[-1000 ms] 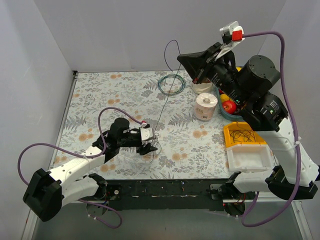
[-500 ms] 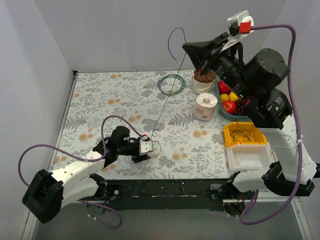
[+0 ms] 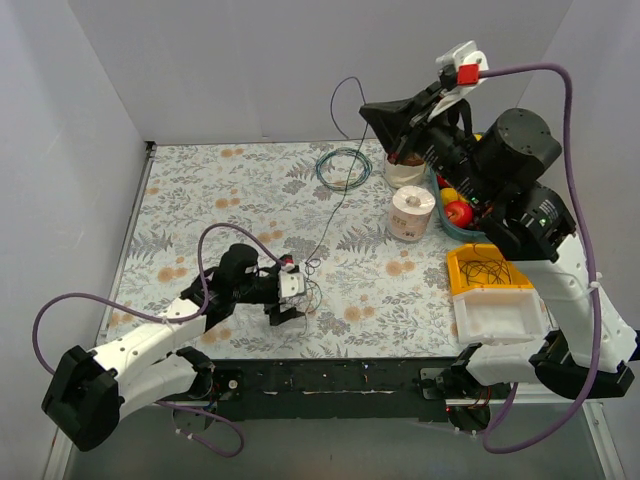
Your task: Untangle the cables
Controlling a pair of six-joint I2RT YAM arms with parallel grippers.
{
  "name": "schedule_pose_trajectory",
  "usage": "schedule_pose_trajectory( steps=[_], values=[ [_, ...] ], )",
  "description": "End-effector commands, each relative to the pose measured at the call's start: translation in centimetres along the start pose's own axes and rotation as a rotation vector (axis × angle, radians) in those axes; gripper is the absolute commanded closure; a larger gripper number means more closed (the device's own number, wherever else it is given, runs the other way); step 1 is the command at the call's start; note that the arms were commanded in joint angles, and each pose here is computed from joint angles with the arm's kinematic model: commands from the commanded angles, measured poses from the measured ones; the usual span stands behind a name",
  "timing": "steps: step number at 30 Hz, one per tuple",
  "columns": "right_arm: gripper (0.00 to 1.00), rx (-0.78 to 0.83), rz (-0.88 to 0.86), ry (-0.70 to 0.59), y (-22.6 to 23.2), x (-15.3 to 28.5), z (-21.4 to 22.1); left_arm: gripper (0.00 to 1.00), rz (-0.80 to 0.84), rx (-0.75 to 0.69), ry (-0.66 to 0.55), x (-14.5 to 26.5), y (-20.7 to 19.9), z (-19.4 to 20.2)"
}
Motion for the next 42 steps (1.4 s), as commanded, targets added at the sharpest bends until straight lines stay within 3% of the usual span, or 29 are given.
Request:
schedule_pose_trajectory(
  steps=[1,9,15,17,18,21,24,27,28,32,35,37,39,40,42],
  values=[
    [0.99,-0.022,-0.096,-0.016,0.9,0.1,1.0,0.15,-0.014,-0.028,-0.169,1.9,1.2,-6.7],
    [0.99,-0.066,-0.216,0.027,2.1,-0.5,3.2,0.12,0.025,-0.020,-0.326,3.6,1.8,-12.3],
    [0.99,-0.089,-0.244,0.019,2.5,-0.7,3.5,0.14,-0.048,0.147,-0.509,3.4,3.4,-16.1],
    [0.99,-0.093,-0.246,0.010,2.5,-0.8,3.3,0.21,-0.031,0.161,-0.507,2.9,3.6,-16.1],
    [0.99,-0.091,-0.244,0.007,2.5,-0.7,3.2,0.33,-0.017,0.168,-0.495,2.6,3.5,-15.8],
    [0.99,-0.091,-0.241,-0.001,2.4,-0.6,3.0,0.51,0.003,0.203,-0.455,2.1,3.5,-15.0],
    [0.99,-0.092,-0.241,0.001,2.4,-0.6,3.0,0.62,0.036,0.216,-0.453,1.9,3.3,-15.0],
    [0.99,-0.092,-0.238,0.012,2.4,-0.8,3.3,0.85,0.037,0.220,-0.464,2.0,3.3,-15.5],
    [0.99,-0.090,-0.231,0.018,2.3,-0.8,3.4,1.00,0.029,0.222,-0.467,2.1,3.4,-15.6],
    [0.99,-0.066,-0.141,0.097,1.4,-1.1,5.0,1.00,0.008,0.257,-0.481,3.2,3.2,-17.0],
    [0.99,-0.105,-0.034,0.259,-0.8,-1.6,8.7,1.00,0.035,0.289,-0.532,5.0,2.7,-19.4],
    [0.99,-0.185,-0.089,0.368,-1.6,-1.6,12.2,1.00,0.038,0.279,-0.581,6.6,2.4,-21.4],
    [0.90,-0.284,-0.128,0.449,-3.0,-1.5,14.8,1.00,0.041,0.292,-0.617,7.5,2.1,-22.5],
    [0.72,-0.308,-0.132,0.509,-3.2,-1.2,16.6,1.00,0.025,0.296,-0.636,7.9,2.1,-23.0],
    [0.54,-0.300,-0.165,0.562,-3.2,-0.7,18.3,1.00,-0.004,0.293,-0.683,8.9,2.0,-24.1]
  ],
)
Point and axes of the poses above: each gripper's point midway between its finger pads, its own x axis back along the fingers, its own y axis along the line the jaws close on, z = x × y, the point moved 10 cm from there along x, back along the fingers, and after that the axes turned 6 degrees about x, right-handed, at the moved point
